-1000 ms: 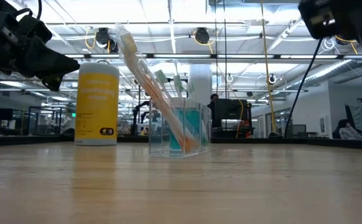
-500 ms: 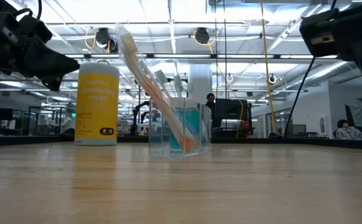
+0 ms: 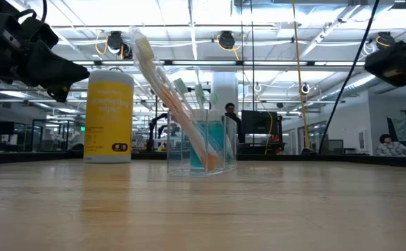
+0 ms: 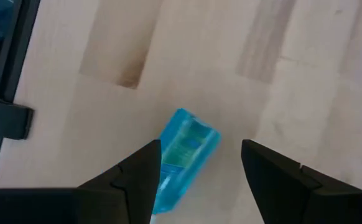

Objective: Pick & Place toothbrushing station
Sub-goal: Put the blue mouthwash bottle into the transparent organizer

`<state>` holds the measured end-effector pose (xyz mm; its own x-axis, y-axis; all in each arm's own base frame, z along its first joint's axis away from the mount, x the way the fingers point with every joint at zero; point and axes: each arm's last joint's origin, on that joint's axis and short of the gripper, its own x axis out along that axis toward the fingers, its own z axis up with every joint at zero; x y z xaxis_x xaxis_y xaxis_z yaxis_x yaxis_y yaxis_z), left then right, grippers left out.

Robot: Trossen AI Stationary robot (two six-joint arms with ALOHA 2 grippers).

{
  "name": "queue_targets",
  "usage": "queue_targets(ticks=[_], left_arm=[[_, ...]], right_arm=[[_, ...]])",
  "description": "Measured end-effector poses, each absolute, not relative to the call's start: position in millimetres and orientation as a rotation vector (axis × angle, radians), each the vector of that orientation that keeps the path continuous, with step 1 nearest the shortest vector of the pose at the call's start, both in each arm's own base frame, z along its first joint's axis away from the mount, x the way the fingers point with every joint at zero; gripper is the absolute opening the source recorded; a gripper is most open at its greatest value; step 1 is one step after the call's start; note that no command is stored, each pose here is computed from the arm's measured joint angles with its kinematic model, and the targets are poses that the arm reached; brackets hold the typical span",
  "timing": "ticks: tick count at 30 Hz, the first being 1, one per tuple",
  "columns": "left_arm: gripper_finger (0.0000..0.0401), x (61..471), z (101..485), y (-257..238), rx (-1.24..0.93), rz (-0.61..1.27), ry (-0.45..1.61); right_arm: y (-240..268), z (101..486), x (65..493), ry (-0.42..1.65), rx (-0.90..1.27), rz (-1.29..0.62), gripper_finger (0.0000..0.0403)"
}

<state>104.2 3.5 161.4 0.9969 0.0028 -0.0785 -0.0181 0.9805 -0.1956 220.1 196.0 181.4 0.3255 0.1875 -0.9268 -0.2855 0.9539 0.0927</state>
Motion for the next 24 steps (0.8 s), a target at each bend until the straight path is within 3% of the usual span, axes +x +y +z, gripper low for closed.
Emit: queue_targets(ticks=[24], left_arm=[[0.0049, 104, 161, 3, -0.197, 0.01, 0.078]], right_arm=[[186, 138, 216, 1.367, -0.009, 0.089, 0.0212]])
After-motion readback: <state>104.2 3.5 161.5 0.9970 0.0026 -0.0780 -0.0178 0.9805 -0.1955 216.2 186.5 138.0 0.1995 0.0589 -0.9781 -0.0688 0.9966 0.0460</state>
